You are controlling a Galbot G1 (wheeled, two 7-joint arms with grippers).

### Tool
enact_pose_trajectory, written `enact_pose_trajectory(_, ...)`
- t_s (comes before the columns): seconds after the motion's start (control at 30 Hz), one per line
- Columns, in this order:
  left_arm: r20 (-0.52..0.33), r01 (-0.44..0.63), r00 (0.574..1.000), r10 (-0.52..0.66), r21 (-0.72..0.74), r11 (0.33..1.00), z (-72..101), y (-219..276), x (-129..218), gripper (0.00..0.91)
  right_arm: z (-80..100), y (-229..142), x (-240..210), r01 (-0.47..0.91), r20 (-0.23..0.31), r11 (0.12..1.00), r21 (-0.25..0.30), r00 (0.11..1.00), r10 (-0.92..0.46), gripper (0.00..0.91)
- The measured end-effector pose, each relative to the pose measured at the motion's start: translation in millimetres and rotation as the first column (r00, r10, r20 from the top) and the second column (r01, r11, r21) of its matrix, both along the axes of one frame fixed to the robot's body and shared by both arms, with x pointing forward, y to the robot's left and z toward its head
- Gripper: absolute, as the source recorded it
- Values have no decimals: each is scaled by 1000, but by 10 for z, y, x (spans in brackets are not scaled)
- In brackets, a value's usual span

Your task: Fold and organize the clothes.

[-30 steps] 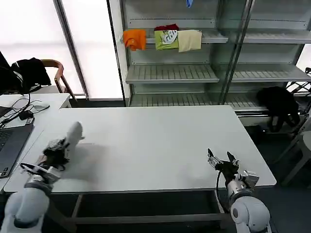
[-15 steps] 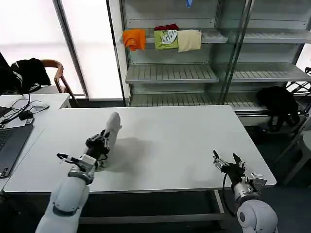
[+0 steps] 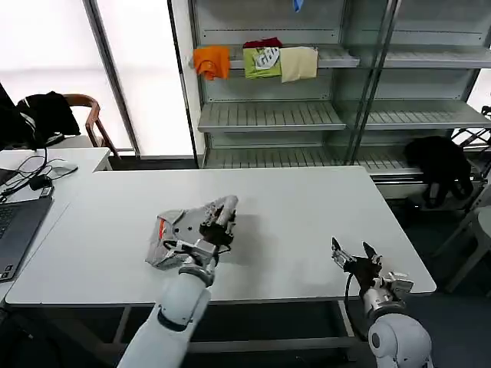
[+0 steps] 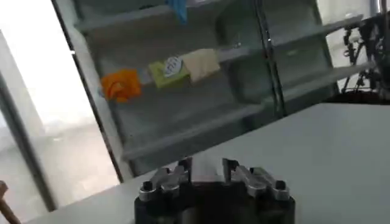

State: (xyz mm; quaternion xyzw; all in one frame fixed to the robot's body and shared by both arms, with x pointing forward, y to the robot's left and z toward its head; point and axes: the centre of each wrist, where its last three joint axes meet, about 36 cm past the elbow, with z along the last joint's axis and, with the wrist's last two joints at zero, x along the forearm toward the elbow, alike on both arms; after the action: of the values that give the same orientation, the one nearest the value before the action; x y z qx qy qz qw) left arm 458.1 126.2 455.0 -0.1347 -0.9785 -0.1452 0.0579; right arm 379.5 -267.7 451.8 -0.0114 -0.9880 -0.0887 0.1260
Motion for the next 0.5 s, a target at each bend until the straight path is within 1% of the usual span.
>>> enact_pose_trajectory(0.17,-3,48,999,-49,-44,998,170,-259,-55,907,-12,107,63,-25,1,1000,4,1000,25,907)
enact_pose_trajectory(0.3,20,78,997,-77,-66,995,316,-324,-102,907,-28,213,123,-57,0,998,21,998,57,907)
enact_pose_trajectory(0.4,30,86,996,-84,-72,994,369,-281,-108,907,-43,316,173,-95,-5,994,50,995,95,907)
enact_pose_trajectory(0.5,38,82,996,-79,-70,994,397,-147,-88,907,-55,439,242,-134,-9,986,98,991,136,907)
